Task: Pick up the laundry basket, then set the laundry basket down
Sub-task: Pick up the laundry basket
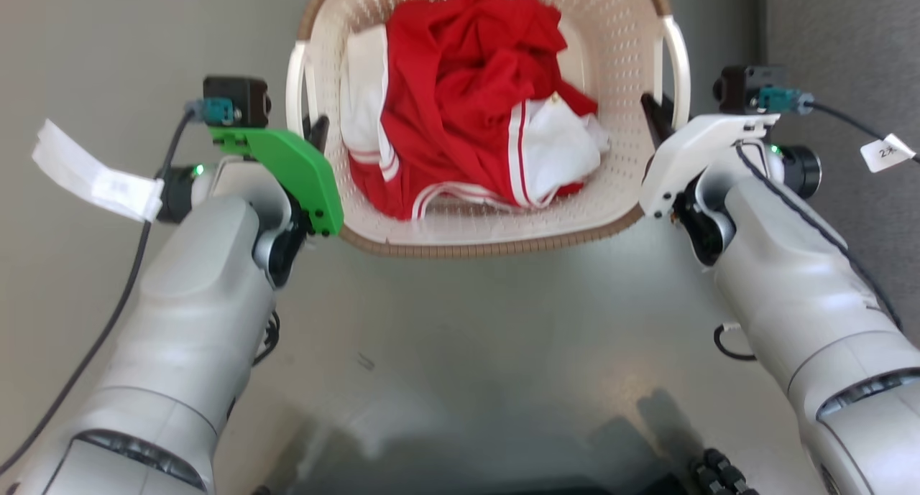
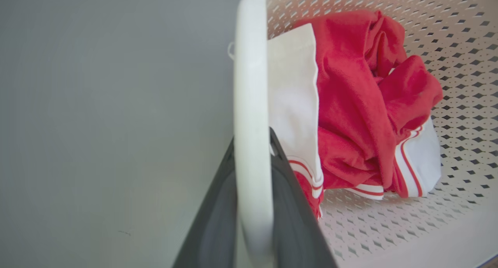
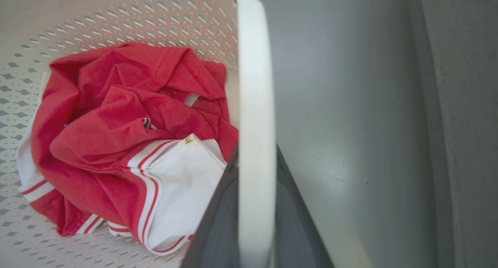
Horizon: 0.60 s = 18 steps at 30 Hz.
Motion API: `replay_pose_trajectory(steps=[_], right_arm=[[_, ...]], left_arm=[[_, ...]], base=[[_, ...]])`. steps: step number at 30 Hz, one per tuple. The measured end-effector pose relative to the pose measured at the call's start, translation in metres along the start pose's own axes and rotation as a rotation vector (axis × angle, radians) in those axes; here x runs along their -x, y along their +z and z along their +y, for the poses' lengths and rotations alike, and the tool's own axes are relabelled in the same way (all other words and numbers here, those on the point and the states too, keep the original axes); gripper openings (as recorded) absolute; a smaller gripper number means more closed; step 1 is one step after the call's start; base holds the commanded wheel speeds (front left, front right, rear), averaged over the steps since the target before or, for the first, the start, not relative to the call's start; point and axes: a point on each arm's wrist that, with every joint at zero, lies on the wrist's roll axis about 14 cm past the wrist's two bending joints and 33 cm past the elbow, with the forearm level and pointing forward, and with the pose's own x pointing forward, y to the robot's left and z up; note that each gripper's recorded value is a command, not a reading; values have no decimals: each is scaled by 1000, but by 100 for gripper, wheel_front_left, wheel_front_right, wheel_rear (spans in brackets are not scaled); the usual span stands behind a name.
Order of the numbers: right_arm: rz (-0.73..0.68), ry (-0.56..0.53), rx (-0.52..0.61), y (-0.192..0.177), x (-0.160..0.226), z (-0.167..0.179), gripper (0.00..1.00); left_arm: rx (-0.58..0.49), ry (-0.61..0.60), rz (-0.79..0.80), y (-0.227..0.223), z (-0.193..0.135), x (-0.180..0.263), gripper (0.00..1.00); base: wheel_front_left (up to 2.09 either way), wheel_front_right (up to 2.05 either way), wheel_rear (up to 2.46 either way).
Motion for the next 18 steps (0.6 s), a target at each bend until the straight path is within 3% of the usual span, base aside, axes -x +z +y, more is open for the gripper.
replay_pose_trajectory(steps=[18], right_arm=[[21,27,53,15,65,21,0]], left_arm=[[3,15,-7,-3,-27,64,0]], base=[[0,0,0]])
